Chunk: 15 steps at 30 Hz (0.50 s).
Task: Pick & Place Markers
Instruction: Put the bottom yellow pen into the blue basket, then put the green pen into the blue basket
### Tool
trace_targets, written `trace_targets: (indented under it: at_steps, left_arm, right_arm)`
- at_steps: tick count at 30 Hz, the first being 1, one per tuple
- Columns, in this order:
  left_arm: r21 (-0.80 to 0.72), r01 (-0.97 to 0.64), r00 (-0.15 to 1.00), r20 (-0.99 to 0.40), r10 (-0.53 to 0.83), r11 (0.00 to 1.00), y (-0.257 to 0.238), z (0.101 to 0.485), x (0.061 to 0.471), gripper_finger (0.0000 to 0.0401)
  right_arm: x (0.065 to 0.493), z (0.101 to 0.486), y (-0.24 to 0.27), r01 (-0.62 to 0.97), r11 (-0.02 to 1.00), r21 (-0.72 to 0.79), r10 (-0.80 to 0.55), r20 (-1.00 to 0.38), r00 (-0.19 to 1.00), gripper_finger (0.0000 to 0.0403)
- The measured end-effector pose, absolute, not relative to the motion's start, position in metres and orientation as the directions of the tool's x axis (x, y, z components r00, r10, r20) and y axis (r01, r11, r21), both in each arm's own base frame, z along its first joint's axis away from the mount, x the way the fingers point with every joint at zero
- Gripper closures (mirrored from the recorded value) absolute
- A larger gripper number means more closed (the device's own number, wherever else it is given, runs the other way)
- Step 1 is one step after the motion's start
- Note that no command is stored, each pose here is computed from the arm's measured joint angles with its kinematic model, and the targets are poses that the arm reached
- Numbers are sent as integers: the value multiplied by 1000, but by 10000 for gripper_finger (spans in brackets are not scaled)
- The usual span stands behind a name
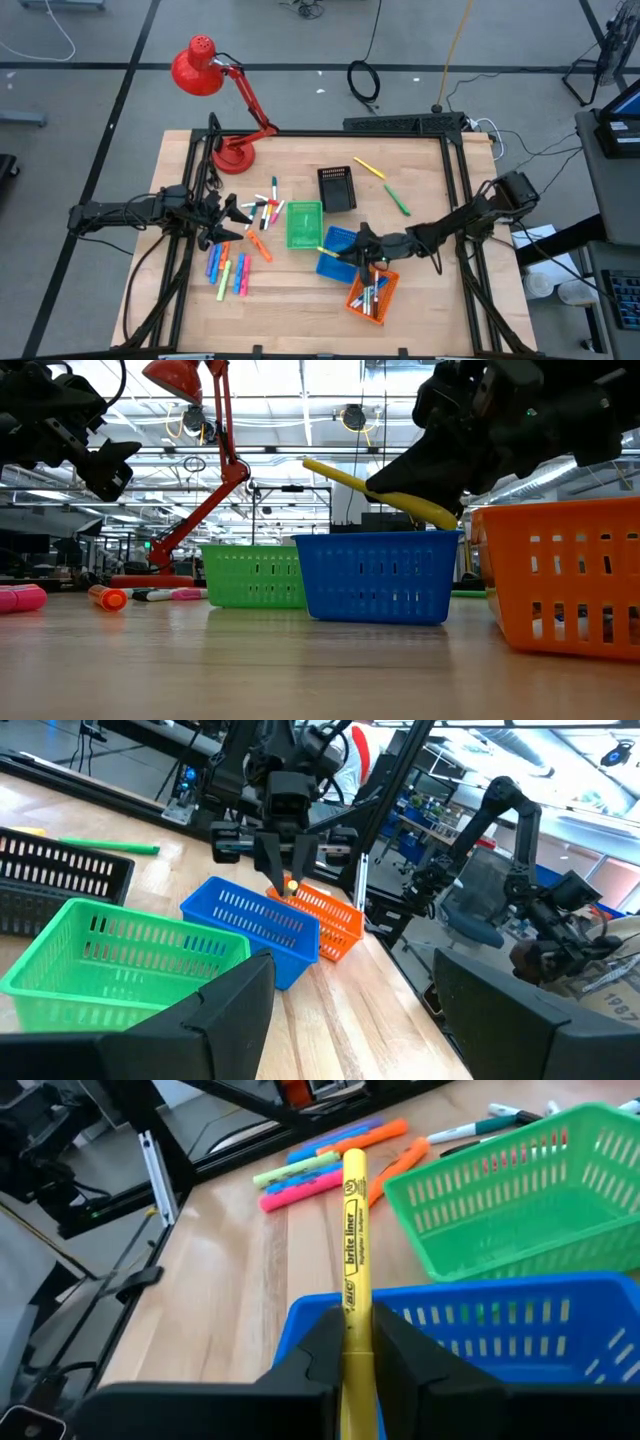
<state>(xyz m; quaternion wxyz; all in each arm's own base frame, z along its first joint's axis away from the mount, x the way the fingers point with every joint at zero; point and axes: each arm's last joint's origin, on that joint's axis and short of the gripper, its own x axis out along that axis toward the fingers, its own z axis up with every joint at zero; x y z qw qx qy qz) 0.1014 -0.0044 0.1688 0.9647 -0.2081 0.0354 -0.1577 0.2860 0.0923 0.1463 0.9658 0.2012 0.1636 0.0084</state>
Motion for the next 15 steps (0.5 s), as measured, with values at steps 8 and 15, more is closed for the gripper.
trace_targets:
  at_steps: [8,15]
  left_arm:
    - [-413,289,948,-3,-319,864,-4,169,101,127]
    - [-412,290,948,-3,-319,864,-4,169,101,127]
  right_arm:
    - [287,147,90,58,921,384,69,-308,949,343]
    - [288,147,85,69,924,375,53,-305,951,327]
